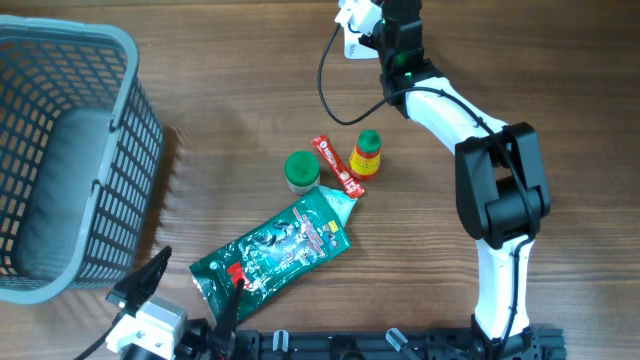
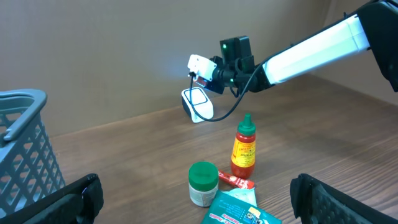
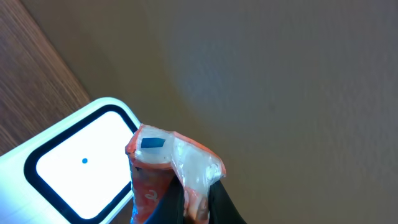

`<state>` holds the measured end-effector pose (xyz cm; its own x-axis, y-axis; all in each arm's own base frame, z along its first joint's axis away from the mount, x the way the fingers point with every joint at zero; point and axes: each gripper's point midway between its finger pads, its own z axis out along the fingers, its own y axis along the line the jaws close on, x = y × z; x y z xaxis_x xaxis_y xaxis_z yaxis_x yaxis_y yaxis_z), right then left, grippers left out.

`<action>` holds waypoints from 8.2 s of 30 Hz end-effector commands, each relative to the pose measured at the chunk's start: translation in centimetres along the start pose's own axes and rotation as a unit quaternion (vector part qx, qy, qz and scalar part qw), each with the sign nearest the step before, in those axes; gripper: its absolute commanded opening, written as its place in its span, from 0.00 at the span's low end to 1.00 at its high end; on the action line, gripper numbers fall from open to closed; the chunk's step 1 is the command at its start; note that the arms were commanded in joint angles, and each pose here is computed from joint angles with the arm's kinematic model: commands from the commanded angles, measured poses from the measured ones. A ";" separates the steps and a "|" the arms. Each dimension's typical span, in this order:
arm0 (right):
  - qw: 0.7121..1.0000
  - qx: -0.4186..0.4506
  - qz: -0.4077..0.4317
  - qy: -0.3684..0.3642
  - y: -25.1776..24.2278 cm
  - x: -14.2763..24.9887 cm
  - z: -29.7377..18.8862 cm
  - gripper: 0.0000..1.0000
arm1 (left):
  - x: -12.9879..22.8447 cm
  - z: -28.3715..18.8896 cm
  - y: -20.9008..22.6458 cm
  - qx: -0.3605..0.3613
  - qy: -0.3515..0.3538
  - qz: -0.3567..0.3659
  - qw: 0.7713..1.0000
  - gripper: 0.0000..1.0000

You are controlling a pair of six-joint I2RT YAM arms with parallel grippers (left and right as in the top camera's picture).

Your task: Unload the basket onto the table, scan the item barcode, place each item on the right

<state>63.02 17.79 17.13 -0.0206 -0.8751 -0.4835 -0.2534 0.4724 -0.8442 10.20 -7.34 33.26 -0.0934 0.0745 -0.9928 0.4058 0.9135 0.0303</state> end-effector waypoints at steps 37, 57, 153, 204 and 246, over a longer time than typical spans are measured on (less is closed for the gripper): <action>0.957 0.179 0.214 0.080 -12.1 -0.7 -2.0 0.04 | -0.1 -0.1 -0.2 0.005 -0.004 -0.003 1.000 1.00; 0.648 0.221 0.499 0.532 -17.8 46.1 -24.1 0.05 | -0.1 -0.1 -0.2 0.005 -0.004 -0.002 1.000 1.00; 0.593 -0.207 0.668 0.400 0.3 2.4 -26.3 1.00 | -0.1 -0.1 -0.2 0.005 -0.004 -0.003 1.000 1.00; 0.026 -0.108 0.851 0.514 15.9 5.2 -28.3 1.00 | -0.1 -0.1 -0.2 0.005 -0.004 -0.002 1.000 1.00; 0.415 -0.630 0.641 0.140 16.0 0.1 -27.9 0.58 | -0.1 -0.1 -0.2 0.005 -0.004 -0.002 1.000 1.00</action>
<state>33.68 22.00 7.80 -0.9777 0.1738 0.1183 0.1836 0.4319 0.8830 10.21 -7.34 33.27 -0.0931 0.0745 -0.9929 0.4058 0.9135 0.0305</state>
